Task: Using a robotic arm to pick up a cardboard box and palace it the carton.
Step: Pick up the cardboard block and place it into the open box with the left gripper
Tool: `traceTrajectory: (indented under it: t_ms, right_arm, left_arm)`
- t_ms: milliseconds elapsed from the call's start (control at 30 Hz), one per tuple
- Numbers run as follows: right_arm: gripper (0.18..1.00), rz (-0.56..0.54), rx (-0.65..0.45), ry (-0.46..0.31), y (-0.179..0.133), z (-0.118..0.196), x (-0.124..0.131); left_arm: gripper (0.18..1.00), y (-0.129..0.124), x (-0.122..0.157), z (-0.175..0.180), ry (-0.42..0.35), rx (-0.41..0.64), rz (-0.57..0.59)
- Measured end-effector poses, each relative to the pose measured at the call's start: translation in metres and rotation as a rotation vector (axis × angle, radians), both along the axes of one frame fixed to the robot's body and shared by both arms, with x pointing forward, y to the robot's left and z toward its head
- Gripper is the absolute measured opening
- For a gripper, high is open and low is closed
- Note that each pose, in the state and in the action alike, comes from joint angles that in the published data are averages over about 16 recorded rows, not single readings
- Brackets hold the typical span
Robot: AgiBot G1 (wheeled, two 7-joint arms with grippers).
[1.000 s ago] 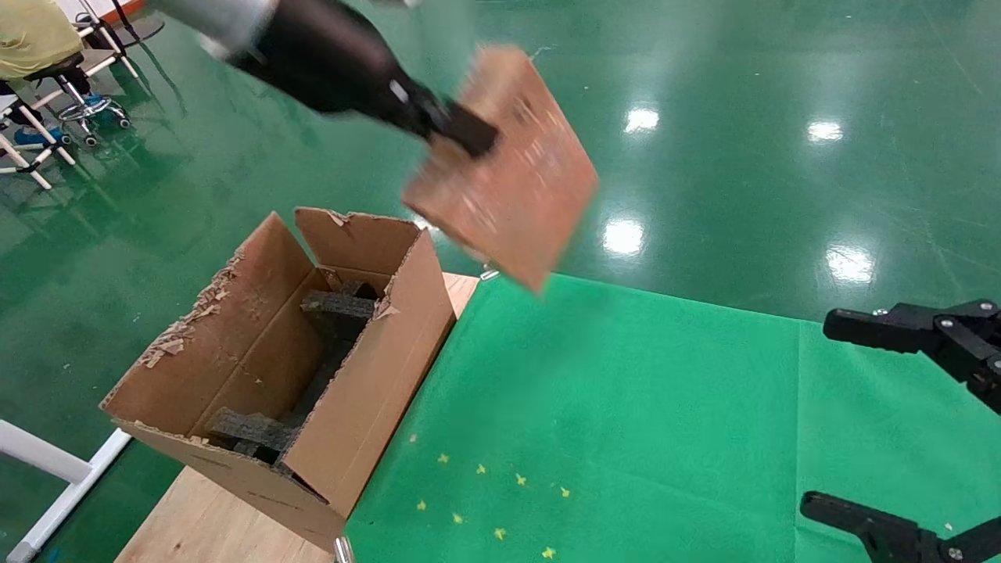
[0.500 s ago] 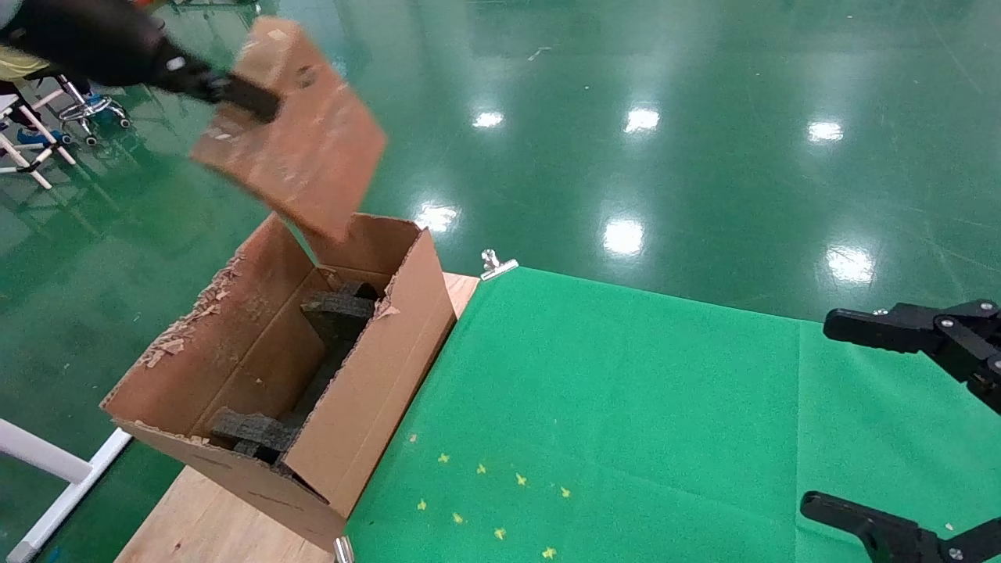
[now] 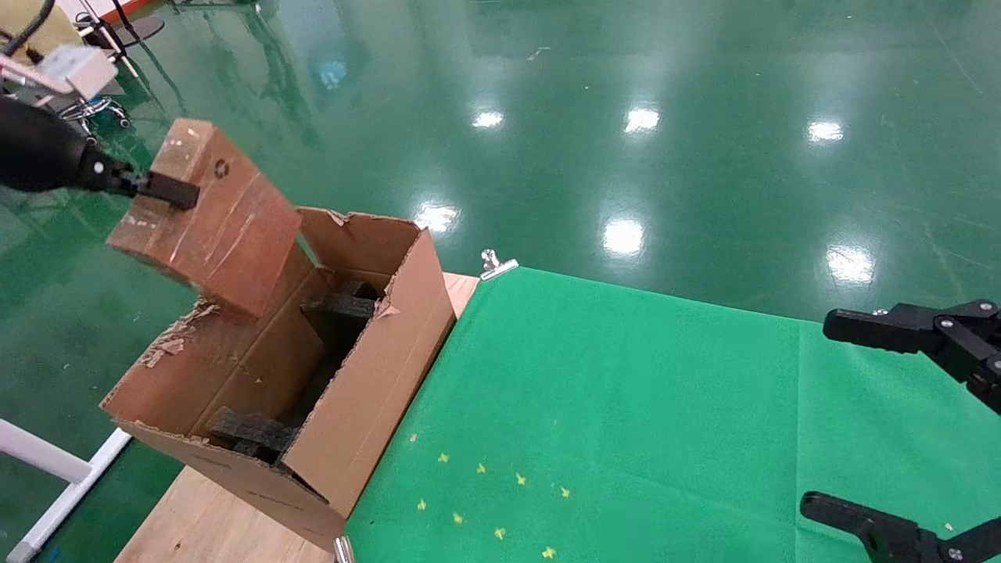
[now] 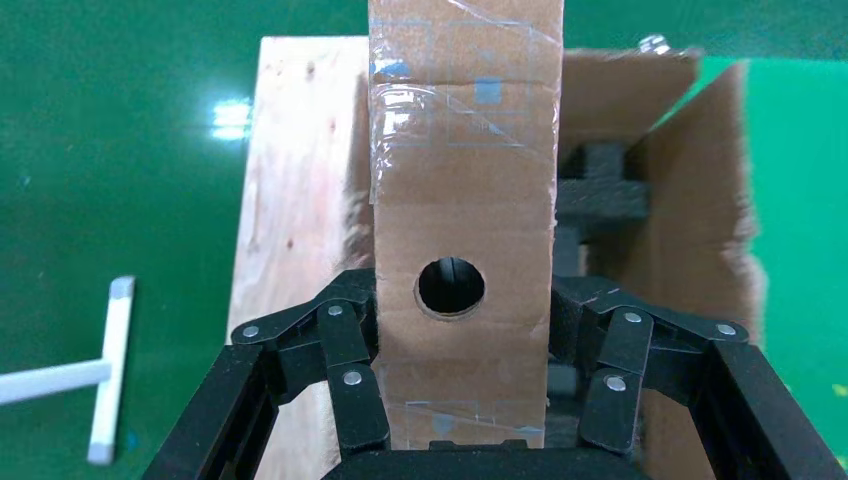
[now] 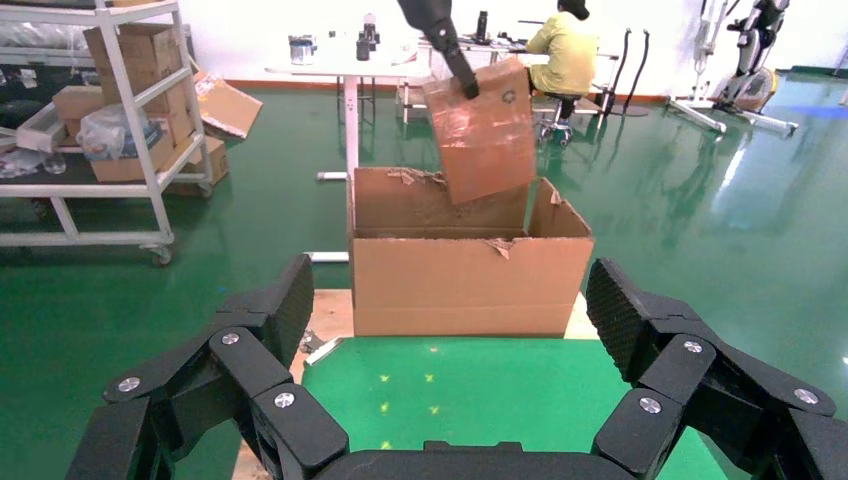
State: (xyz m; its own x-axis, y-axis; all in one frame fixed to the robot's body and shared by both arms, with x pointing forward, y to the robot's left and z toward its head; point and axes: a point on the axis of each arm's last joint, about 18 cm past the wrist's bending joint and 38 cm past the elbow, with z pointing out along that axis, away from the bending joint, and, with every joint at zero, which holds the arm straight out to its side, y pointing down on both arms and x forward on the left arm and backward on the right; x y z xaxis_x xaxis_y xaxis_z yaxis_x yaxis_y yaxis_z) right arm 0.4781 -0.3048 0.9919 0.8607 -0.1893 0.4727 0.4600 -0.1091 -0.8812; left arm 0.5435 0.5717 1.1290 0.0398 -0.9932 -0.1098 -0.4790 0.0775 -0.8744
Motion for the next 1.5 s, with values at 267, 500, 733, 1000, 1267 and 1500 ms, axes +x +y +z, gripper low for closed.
traceTrajectory:
  t_ms: [267,500,733,1000,1267,1500]
  right_arm:
    - [1.001,0.0,0.0,0.0,0.0,0.0,0.0]
    - [1.001,0.0,0.0,0.0,0.0,0.0,0.0]
    - [1.001,0.0,0.0,0.0,0.0,0.0,0.0]
    - [1.001,0.0,0.0,0.0,0.0,0.0,0.0]
    - [1.001,0.0,0.0,0.0,0.0,0.0,0.0]
    - [1.001,0.0,0.0,0.0,0.0,0.0,0.0]
  left_arm:
    - [0.293,0.021,0.008,-0.024,-0.002,0.008,0.052]
    - [0.291,0.018,0.016,-0.035,0.002,0.0,0.034]
    - [0.289,0.011,0.019,-0.048,0.042,-0.009,-0.002]
    - [0.287,0.014,0.019,-0.072,0.122,0.005,-0.001]
    - [0.286,0.021,0.022,-0.095,0.165,0.017,0.02]
    - [0.285,0.025,0.029,-0.112,0.171,0.008,0.039]
